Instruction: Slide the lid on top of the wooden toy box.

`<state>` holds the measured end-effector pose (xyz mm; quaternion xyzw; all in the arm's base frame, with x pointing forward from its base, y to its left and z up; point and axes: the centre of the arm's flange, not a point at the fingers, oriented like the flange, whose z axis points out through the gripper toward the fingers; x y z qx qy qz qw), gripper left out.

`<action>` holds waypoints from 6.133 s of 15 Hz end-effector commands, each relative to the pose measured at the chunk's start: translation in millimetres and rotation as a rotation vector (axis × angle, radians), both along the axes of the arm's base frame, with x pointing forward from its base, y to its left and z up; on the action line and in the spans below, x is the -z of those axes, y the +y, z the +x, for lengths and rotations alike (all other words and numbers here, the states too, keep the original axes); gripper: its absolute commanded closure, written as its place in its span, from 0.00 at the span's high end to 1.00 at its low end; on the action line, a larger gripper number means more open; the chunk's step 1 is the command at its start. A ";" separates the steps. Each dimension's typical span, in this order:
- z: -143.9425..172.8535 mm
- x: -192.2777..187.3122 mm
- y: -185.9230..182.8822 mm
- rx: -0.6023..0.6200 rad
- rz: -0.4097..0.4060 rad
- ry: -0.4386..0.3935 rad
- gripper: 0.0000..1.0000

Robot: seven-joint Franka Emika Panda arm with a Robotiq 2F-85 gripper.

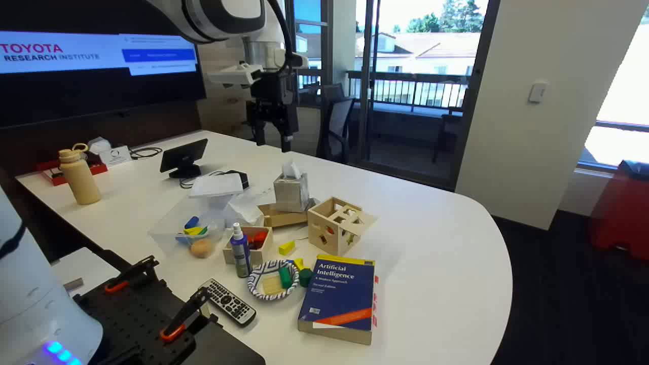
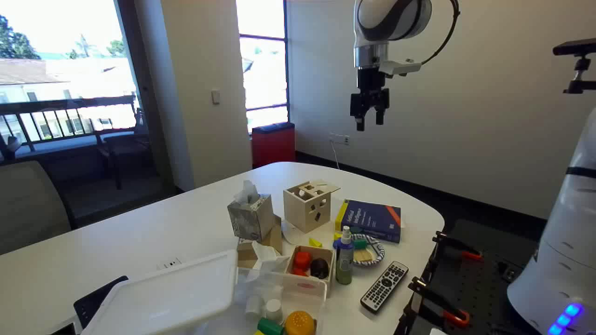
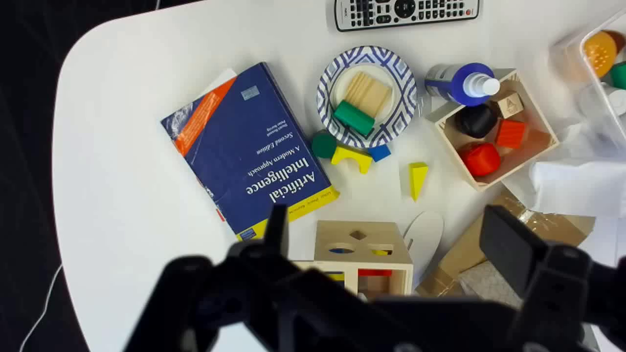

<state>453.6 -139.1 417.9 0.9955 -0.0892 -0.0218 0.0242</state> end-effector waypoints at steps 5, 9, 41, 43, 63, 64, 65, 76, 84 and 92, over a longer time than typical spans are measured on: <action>8.5 1.5 -0.5 0.011 0.004 -0.006 1.00; 72.6 11.7 -11.4 0.123 0.077 -0.046 1.00; 250.5 288.5 -262.5 1.215 0.223 0.095 1.00; 251.3 296.1 -258.7 1.236 0.216 0.112 1.00; 255.0 327.3 -238.8 1.368 0.095 0.109 1.00; 254.8 328.2 -236.2 1.364 0.094 0.119 1.00; 254.3 328.2 -233.1 1.362 0.093 0.124 1.00; 262.1 321.0 -187.4 1.314 0.000 0.113 1.00; 259.2 322.5 -185.9 1.293 0.056 0.152 1.00; 257.3 321.8 -171.8 1.271 0.096 0.185 1.00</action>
